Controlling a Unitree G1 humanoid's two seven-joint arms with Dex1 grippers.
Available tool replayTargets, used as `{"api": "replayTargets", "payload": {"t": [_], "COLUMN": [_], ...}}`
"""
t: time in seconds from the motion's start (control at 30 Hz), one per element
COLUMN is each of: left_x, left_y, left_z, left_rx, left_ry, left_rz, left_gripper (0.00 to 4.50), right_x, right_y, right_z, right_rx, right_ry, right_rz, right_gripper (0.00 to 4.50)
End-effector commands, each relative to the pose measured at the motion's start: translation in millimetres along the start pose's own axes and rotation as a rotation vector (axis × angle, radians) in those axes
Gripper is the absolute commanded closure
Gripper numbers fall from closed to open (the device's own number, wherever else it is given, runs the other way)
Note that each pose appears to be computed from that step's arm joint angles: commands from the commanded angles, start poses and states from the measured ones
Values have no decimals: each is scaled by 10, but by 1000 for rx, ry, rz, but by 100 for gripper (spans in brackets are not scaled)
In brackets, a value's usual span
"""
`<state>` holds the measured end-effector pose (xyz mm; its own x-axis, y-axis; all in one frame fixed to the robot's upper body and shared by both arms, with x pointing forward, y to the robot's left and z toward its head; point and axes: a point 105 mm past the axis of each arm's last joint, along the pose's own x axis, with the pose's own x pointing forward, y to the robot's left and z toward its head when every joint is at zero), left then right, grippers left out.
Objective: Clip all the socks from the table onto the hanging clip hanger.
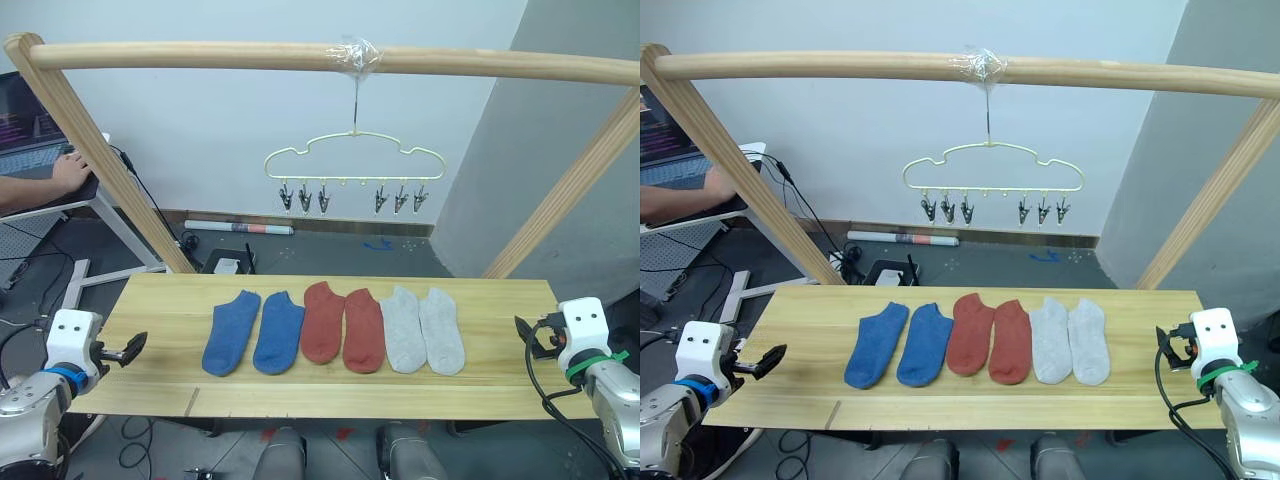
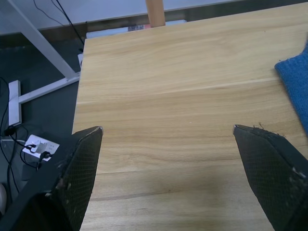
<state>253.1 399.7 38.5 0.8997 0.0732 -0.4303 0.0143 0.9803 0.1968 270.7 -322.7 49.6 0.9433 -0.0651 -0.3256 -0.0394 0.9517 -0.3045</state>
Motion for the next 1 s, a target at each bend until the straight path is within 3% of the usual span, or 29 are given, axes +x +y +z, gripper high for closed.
{"api": "replayTargets", "payload": {"t": [0.03, 0.53, 0.83, 1.0], "left_x": [-34, -75, -100, -155], "left_y": [150, 217, -23, -250], "left_z": [165, 336, 606, 884], "left_rx": [42, 50, 92, 126], "left_ry": [-30, -87, -148, -236], "left_rz": [43, 47, -34, -107], "left_gripper": [0, 0, 0, 0], "right_x": [-30, -7, 58, 115], "right_y": [-92, -94, -46, 175], "right_z": [137, 202, 305, 550], "right_rx": [-30, -44, -35, 42], "right_ry": [-44, -57, -89, -160], "right_rz": [-25, -26, 11, 146], "right_gripper": [2, 2, 2, 2]}}
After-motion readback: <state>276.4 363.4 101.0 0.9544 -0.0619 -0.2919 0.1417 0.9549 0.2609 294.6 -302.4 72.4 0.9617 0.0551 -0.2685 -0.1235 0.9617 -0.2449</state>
